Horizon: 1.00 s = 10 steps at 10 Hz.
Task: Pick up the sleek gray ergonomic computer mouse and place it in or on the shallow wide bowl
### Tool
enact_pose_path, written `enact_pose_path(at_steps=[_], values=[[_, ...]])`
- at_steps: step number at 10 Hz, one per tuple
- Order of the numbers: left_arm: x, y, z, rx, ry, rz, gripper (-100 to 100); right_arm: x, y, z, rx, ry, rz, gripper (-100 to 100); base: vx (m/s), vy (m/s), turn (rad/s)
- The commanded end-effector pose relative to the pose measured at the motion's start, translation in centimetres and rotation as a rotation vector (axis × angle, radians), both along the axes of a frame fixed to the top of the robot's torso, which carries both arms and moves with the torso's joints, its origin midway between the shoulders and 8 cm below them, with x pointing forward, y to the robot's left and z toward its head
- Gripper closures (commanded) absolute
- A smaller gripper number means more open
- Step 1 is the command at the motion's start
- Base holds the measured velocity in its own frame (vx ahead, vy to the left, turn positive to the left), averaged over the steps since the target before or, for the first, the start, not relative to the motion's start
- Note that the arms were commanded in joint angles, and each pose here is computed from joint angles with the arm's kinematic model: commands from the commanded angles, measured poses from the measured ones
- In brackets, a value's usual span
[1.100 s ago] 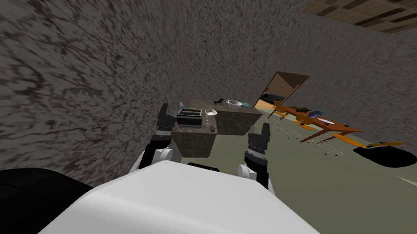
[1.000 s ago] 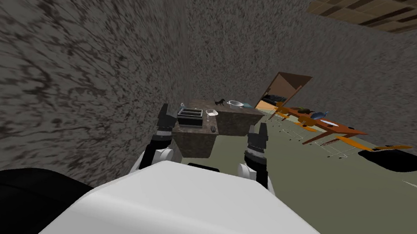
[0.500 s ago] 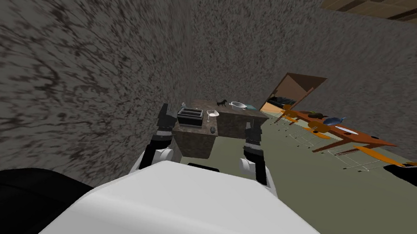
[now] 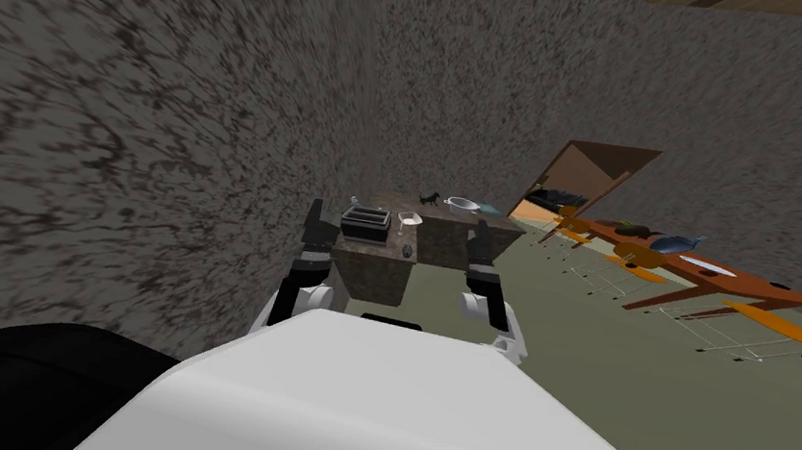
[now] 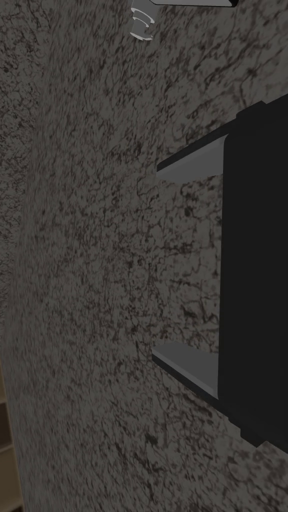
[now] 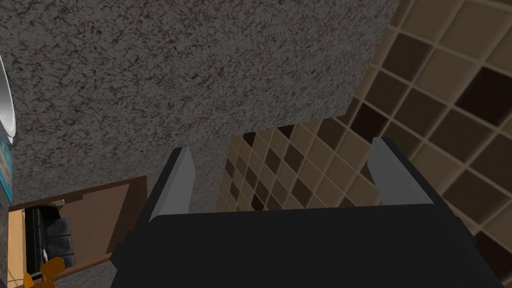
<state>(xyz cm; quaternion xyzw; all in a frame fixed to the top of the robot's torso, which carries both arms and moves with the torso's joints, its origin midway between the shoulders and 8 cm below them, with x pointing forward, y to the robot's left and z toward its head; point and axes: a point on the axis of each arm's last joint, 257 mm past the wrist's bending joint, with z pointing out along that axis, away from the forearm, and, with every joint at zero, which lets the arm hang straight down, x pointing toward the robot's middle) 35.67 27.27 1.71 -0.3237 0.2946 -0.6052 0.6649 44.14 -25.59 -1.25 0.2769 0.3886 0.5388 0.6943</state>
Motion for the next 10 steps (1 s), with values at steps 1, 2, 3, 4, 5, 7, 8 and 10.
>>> enact_pose_path(at_steps=[1, 2, 3, 4, 5, 7, 8, 10], values=[[0.0, 0.0, 0.0, 0.0, 0.0, 0.0, 0, 1.2, 0.1, -0.1, -0.008, 0.02, 0.001, -100, 0.01, -0.075, 0.088], [0.0, 0.0, 0.0, 0.0, 0.0, 0.0, 0, 2.6, 0.1, -0.6, -0.025, 0.052, -0.002, -100, 0.025, -0.082, 0.14], [0.0, 0.0, 0.0, 0.0, 0.0, 0.0, 0, 3.0, 0.2, -0.3, -0.024, 0.054, 0.0, -100, 0.02, -0.084, 0.085], [0.0, 0.0, 0.0, 0.0, 0.0, 0.0, 0, 4.5, 0.0, -1.2, -0.041, 0.094, -0.007, -100, 0.016, -0.106, 0.152], [0.0, 0.0, 0.0, 0.0, 0.0, 0.0, 0, 4.8, 0.3, -0.6, -0.041, 0.09, -0.004, -100, 0.01, -0.09, 0.096], [0.0, 0.0, 0.0, 0.0, 0.0, 0.0, 0, 6.8, 0.4, -0.9, -0.058, 0.13, -0.009, -100, 0.005, -0.091, 0.135], [0.0, 0.0, 0.0, 0.0, 0.0, 0.0, 0, 8.0, 0.0, -2.0, -0.075, 0.171, -0.02, -100, 0.016, -0.091, 0.129], [0.0, 0.0, 0.0, 0.0, 0.0, 0.0, 0, 9.9, 0.1, -2.4, -0.091, 0.213, -0.028, -100, 0.011, -0.077, 0.141]])
